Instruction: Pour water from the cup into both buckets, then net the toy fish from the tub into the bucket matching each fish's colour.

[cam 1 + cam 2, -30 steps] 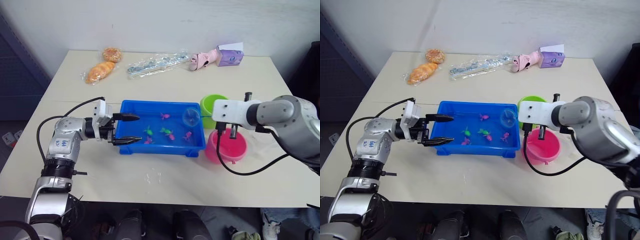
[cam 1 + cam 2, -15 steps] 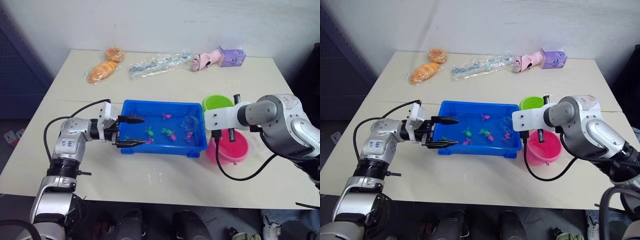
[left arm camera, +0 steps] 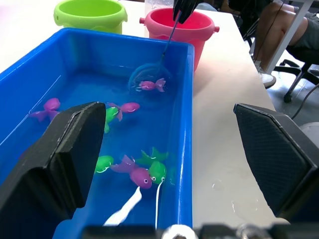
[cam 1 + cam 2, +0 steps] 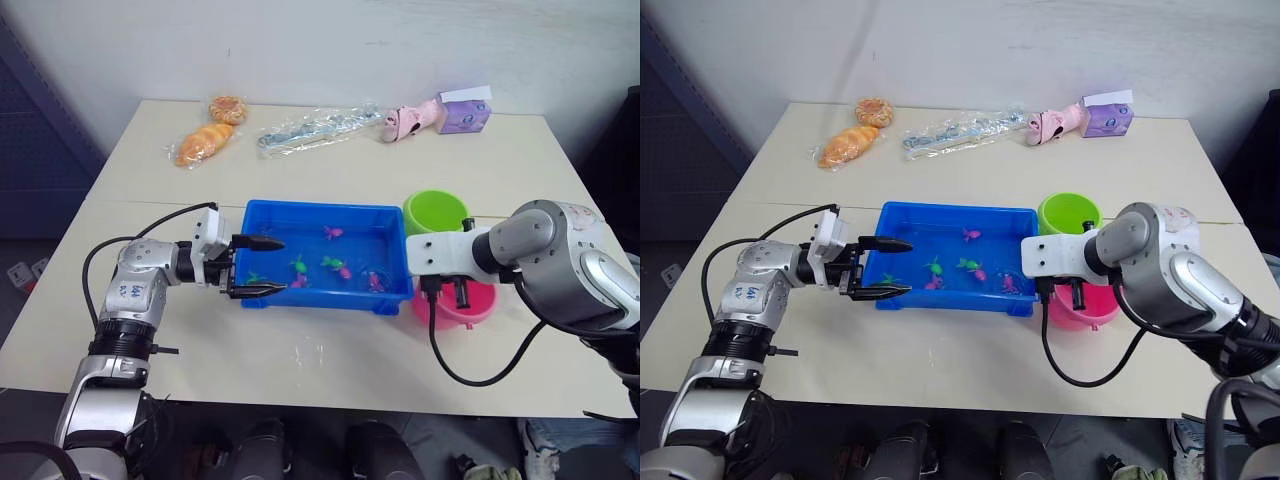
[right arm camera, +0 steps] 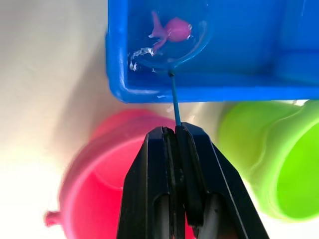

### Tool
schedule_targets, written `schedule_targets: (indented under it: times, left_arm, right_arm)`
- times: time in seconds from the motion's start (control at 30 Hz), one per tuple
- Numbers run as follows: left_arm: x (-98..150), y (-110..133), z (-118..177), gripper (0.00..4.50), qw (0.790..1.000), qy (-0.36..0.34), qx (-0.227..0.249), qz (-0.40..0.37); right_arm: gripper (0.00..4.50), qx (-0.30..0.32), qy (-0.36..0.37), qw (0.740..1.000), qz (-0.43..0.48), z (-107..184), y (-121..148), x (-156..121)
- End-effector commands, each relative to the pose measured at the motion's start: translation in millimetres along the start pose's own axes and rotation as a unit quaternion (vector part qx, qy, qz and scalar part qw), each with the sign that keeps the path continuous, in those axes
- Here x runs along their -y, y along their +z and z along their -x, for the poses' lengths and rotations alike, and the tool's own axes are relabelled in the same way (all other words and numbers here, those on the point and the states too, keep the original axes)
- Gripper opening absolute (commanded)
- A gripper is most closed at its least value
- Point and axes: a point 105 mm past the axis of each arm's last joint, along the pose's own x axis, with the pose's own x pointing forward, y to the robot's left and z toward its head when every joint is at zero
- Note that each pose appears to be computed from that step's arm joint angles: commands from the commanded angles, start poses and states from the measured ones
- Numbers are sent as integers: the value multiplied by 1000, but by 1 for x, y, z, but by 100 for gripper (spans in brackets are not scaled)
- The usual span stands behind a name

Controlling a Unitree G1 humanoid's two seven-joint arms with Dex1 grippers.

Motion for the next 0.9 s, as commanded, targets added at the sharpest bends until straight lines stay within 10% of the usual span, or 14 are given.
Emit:
schedule_targets:
  times: [0.03,0.63,0.9]
  left_arm:
    - [0,8,5,443,1000,6,6,-17]
    - [-5,8,-1,443,1000,15,9,-22]
    - [-3,37,-18,443,997,-5,79,-12]
  right_arm:
    - [0,33,-18,998,-50,12,2,4]
    - [0,200,10,930,-307,28,-9,0]
    - [0,288,-81,892,-339,78,-19,-5]
